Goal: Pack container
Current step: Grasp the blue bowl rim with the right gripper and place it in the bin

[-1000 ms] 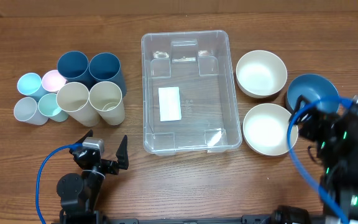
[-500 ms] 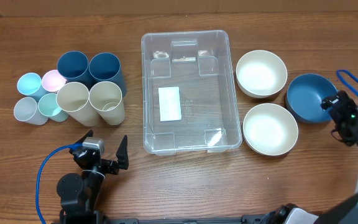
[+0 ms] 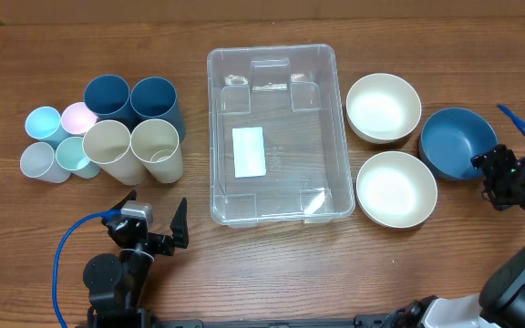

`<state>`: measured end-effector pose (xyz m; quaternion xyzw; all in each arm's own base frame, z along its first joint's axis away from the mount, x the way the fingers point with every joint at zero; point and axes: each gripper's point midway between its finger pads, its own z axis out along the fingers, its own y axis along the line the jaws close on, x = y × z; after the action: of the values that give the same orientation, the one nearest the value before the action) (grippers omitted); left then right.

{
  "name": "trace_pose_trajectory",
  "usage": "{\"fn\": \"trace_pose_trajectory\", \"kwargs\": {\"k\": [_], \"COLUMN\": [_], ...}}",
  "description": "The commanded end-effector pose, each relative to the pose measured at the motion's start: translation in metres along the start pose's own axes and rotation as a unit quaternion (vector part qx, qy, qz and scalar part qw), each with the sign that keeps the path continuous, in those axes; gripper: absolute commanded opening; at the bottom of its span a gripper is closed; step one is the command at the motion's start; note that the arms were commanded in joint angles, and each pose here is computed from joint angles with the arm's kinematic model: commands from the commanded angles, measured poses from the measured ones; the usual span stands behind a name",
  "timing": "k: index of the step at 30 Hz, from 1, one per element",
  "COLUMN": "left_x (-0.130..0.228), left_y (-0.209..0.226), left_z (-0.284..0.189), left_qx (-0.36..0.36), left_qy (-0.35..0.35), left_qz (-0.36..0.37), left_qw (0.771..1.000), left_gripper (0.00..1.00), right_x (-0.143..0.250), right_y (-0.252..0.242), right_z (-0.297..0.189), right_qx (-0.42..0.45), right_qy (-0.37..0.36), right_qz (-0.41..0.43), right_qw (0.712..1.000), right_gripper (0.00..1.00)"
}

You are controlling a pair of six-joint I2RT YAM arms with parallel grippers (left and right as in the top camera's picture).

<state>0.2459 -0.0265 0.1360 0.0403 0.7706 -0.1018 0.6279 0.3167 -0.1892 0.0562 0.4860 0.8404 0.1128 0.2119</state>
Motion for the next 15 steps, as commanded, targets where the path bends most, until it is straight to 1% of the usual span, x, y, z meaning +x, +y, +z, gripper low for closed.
{"fn": "trace_pose_trajectory", "kwargs": {"k": [1, 3, 5, 7, 8, 10, 13, 15], "left_x": [0.002, 0.002, 0.002, 0.002, 0.002, 0.002, 0.002, 0.002], "left_y": [-0.003, -0.003, -0.003, -0.003, -0.003, -0.003, -0.003, -0.003], "left_z": [0.000, 0.000, 0.000, 0.000, 0.000, 0.000, 0.000, 0.000], "left_qx": [0.009, 0.009, 0.009, 0.009, 0.009, 0.009, 0.009, 0.009], "left_qy": [-0.002, -0.002, -0.002, -0.002, -0.002, -0.002, -0.002, -0.002], "left_qz": [0.008, 0.008, 0.008, 0.008, 0.008, 0.008, 0.008, 0.008], "left_qw": [1.000, 1.000, 1.000, 1.000, 1.000, 1.000, 1.000, 1.000], "left_gripper": [1.00, 1.00, 1.00, 1.00, 1.00, 1.00, 1.00, 1.00], "right_x": [-0.006, -0.005, -0.007, -0.007, -0.008, -0.013, -0.027, -0.040], "right_y": [0.001, -0.002, -0.002, -0.002, -0.001, 0.001, 0.009, 0.023], "right_z": [0.010, 0.014, 0.013, 0.012, 0.010, 0.004, -0.016, -0.041], "right_qx": [-0.002, 0.005, 0.007, 0.007, 0.006, 0.003, -0.005, -0.016], "right_qy": [0.003, 0.006, 0.002, 0.002, -0.001, -0.010, -0.033, -0.055], "right_qz": [0.004, 0.016, 0.015, 0.015, 0.014, 0.013, 0.013, 0.012], "right_qw": [1.000, 1.000, 1.000, 1.000, 1.000, 1.000, 0.999, 0.998], "right_gripper": [0.67, 0.57, 0.46, 0.29, 0.18, 0.04, 0.04, 0.04]}}
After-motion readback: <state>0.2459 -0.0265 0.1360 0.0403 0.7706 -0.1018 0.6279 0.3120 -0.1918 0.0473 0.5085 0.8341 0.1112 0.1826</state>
